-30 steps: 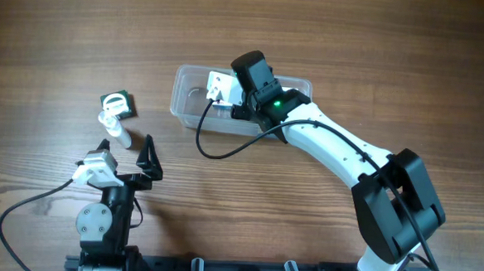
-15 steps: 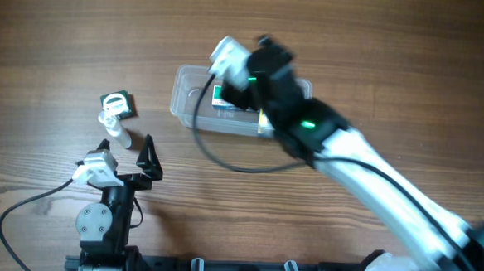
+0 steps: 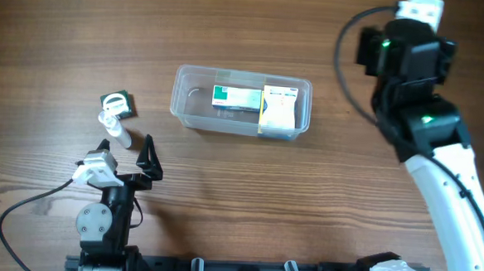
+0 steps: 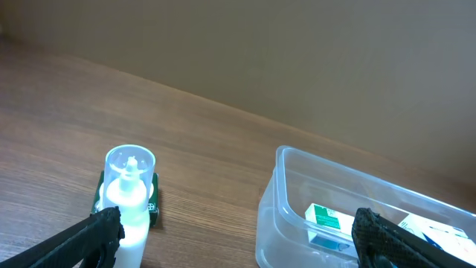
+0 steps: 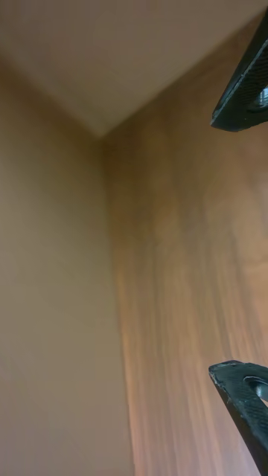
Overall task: Pack container
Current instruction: 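Open the right gripper and lift it back to the right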
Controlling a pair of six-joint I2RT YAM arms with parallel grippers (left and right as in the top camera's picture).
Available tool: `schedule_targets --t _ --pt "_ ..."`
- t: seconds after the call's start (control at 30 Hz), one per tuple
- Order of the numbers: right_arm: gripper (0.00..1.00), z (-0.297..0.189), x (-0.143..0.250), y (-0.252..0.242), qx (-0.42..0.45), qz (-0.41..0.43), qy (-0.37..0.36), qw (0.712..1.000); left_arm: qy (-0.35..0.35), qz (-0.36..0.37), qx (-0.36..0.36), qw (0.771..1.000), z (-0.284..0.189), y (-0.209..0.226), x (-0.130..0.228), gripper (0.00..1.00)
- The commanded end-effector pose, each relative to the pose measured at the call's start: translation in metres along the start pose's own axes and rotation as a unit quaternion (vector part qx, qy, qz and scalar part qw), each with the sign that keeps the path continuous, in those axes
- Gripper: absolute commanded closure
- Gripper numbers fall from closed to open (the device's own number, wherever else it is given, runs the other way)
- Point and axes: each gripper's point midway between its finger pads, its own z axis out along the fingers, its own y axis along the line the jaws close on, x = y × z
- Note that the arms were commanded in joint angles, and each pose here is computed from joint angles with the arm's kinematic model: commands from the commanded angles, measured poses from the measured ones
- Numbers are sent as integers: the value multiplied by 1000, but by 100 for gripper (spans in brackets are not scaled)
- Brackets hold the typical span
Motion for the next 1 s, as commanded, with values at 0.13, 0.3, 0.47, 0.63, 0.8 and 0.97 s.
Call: schedule_targets --t 0.13,0.3,0.47,0.63,0.8,0.97 --pt "0 44 45 -21 23 31 91 995 1 -1 -2 1000 0 1 1 0" --pt "0 55 57 -9 6 23 111 994 1 -1 -2 1000 0 1 1 0" --pt "0 60 62 -7 7 18 119 993 5 -2 41 999 -1 -14 1 0" --pt "0 60 63 -6 7 17 120 993 11 -2 73 997 -7 -32 -16 0" --pt "0 60 63 -6 7 17 120 993 41 8 40 998 -10 -36 -61 0" --pt "0 60 63 -6 7 17 120 993 159 -12 -27 987 8 -30 -87 0"
